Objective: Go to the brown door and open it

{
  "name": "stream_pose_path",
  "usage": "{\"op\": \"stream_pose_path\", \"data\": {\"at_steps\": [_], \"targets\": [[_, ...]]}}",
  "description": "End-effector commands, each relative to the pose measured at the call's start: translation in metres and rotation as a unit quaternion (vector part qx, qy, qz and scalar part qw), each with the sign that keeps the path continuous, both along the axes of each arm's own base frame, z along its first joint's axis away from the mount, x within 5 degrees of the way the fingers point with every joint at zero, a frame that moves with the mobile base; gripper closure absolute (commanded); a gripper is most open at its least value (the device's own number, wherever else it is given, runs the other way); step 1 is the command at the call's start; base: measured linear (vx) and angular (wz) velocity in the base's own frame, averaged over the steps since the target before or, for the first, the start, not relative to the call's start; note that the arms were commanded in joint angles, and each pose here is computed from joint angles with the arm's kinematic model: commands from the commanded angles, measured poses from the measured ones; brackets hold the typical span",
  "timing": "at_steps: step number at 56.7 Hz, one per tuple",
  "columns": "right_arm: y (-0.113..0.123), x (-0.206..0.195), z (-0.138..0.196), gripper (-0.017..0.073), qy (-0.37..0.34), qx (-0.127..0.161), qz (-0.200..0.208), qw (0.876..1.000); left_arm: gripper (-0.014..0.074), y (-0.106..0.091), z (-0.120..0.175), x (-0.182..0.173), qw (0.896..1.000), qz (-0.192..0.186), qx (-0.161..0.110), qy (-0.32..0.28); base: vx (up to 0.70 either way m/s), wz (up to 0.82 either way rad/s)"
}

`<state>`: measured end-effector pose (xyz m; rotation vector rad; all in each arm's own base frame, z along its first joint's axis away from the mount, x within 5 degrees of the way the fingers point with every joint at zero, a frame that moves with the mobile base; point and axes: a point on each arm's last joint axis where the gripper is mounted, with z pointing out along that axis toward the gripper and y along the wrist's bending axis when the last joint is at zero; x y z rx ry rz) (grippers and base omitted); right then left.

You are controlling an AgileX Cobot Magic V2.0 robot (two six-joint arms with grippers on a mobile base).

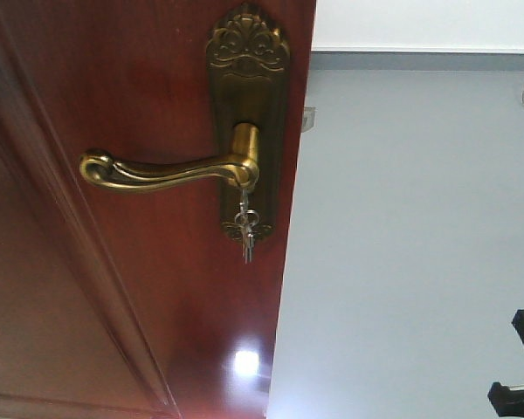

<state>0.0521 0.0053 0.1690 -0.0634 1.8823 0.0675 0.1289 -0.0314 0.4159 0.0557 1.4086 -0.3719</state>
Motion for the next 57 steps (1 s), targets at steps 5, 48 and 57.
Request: {"op": "stream_pose_path", "data": {"at_steps": [5,48,57], "targets": [[-0.0006,0.0017,0.0058,0.0559,-0.040,-0.005,-0.002,0.999,0.0597,0.0029,0.0108,-0.0008,1.000,0.014,-0.010,-0.018,0.06,0.03],[-0.0006,0.0018,0.0061,0.0559,-0.041,-0.005,-0.002,0.999,0.0597,0.0029,0.0108,-0.0008,1.000,0.014,-0.010,-0.018,0.02,0.04],[-0.0006,0.0018,0.0061,0.0559,-0.041,-0.005,-0.002,0.999,0.0597,0.0029,0.0108,-0.0008,1.000,0.014,-0.010,-0.018,0.00,0.00]]}}
